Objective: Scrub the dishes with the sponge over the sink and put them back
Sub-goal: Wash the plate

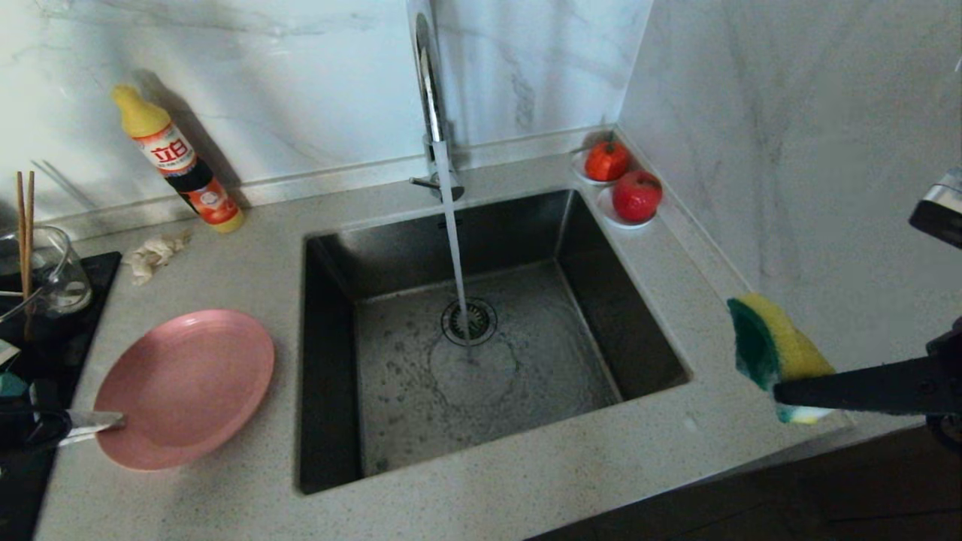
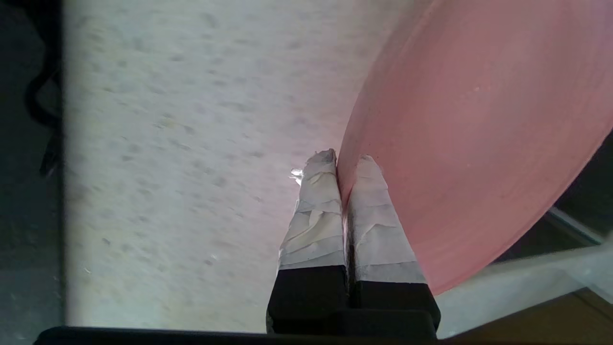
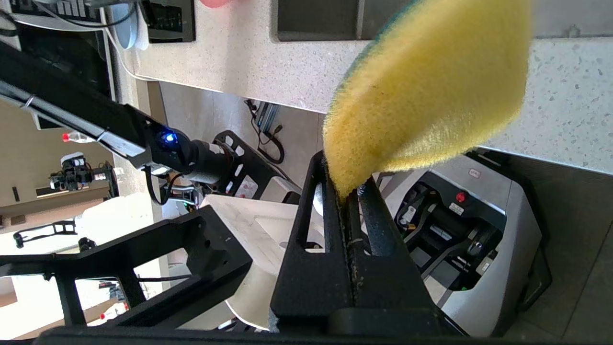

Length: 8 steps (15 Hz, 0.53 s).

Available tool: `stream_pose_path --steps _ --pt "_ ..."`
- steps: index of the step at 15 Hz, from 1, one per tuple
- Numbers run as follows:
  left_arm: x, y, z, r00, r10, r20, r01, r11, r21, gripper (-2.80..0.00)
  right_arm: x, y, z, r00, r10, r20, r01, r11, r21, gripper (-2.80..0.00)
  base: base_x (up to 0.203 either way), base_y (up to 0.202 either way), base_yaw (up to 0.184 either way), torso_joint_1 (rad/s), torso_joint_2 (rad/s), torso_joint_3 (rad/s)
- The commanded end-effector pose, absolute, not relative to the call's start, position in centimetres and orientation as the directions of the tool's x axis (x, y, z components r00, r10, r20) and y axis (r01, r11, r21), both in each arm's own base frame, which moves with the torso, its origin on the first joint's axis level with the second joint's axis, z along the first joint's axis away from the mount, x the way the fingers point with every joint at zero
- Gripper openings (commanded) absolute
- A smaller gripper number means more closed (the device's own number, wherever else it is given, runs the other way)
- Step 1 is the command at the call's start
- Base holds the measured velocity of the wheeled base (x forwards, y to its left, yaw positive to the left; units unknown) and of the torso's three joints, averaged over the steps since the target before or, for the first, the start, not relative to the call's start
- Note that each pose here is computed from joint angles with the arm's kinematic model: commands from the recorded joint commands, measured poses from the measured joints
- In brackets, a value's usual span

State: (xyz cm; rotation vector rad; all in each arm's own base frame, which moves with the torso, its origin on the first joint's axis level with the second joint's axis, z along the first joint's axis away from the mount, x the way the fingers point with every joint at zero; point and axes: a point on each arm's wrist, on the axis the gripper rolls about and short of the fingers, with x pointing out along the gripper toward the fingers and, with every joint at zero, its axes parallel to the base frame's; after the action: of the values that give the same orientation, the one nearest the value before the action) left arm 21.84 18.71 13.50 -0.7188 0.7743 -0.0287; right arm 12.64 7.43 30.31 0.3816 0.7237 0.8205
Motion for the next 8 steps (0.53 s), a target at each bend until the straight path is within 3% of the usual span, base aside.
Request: stream_pose_path --steps 1,8 --pt "20.7 17.2 16.4 0.768 -0.271 -0.581 -0.173 0.785 -0.595 -2.8 12.8 7.5 30.0 0.458 0.77 -0.444 -0.517 0.637 0.572 -2.8 0.0 0.0 0.0 0.0 0.0 0.0" --pt "21.1 8.3 23.4 0.763 -0.403 -0.506 0.009 0.789 -0.615 -2.8 12.4 7.3 29.9 0.46 0.77 -0.442 -0.514 0.637 0.575 -2.8 0.0 0.0 0.0 0.0 0.0 0.0"
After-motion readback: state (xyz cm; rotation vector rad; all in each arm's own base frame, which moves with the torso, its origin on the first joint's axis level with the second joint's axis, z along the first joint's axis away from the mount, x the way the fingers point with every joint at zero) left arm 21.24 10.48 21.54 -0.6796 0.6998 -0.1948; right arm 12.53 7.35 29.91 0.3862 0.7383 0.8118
